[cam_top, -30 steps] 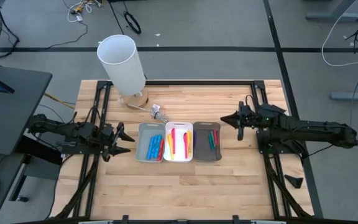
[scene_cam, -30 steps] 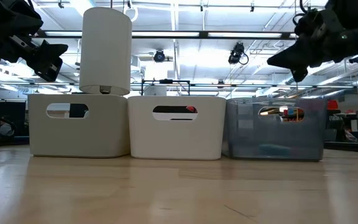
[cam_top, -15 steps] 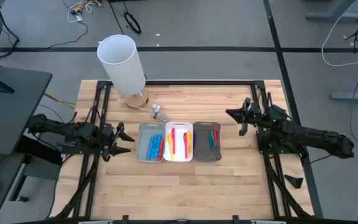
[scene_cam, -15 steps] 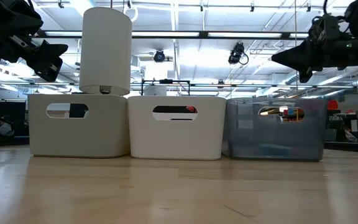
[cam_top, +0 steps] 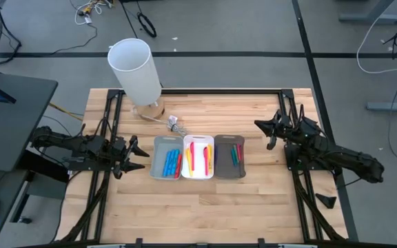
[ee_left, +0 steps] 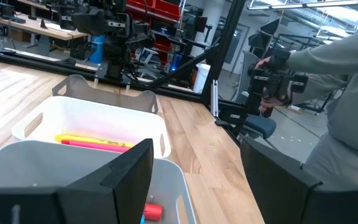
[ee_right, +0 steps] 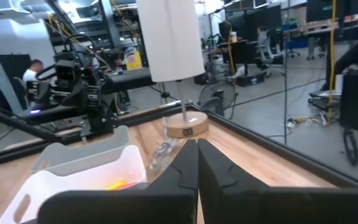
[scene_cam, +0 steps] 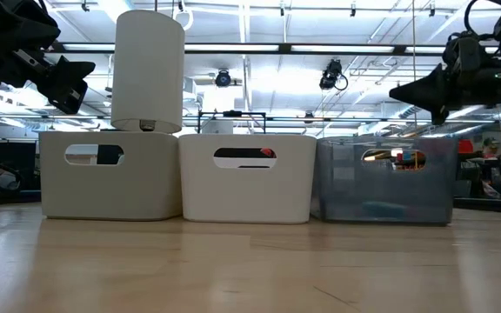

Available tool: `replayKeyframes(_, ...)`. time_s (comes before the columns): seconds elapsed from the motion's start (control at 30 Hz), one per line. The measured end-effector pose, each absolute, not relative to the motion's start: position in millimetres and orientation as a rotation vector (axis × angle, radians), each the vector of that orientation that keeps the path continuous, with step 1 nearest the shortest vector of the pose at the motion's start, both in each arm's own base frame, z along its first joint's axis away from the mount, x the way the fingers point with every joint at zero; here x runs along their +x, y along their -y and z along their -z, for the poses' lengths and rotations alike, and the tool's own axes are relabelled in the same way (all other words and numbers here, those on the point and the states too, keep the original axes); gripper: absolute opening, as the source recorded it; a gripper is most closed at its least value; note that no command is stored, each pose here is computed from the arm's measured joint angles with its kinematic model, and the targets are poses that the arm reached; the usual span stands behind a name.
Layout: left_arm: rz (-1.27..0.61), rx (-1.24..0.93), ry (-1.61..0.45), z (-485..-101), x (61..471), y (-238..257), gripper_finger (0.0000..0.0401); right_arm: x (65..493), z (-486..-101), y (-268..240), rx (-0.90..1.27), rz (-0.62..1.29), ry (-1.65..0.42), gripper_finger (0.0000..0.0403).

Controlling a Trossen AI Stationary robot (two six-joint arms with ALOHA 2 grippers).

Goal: Pick & Place Markers
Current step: Return to Home Position

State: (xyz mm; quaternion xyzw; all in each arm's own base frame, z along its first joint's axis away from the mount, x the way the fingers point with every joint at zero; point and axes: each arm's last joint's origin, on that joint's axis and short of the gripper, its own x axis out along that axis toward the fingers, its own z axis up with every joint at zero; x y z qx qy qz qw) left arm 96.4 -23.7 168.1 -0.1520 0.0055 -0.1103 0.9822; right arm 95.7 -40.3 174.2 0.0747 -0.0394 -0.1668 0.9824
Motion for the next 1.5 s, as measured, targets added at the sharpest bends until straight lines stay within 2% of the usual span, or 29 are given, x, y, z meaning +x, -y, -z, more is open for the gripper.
replayKeyframes(0.4, 0.222, -0.306, -0.011, -168.0, 96.4, 23.7, 0.0248, 88.5, -171.5, 38.6, 0.17, 0.354, 0.072, 0.0)
replayKeyframes(0.8, 0.222, -0.306, -0.011, -168.0, 96.4, 23.6, 0.0248, 88.5, -171.5, 38.6, 0.214, 0.352, 0.08, 0.0025)
replayKeyframes(1.5, 0.221, -0.306, -0.011, -168.0, 96.4, 23.6, 0.0248, 88.5, -171.6, 38.6, 0.214, 0.352, 0.08, 0.0024)
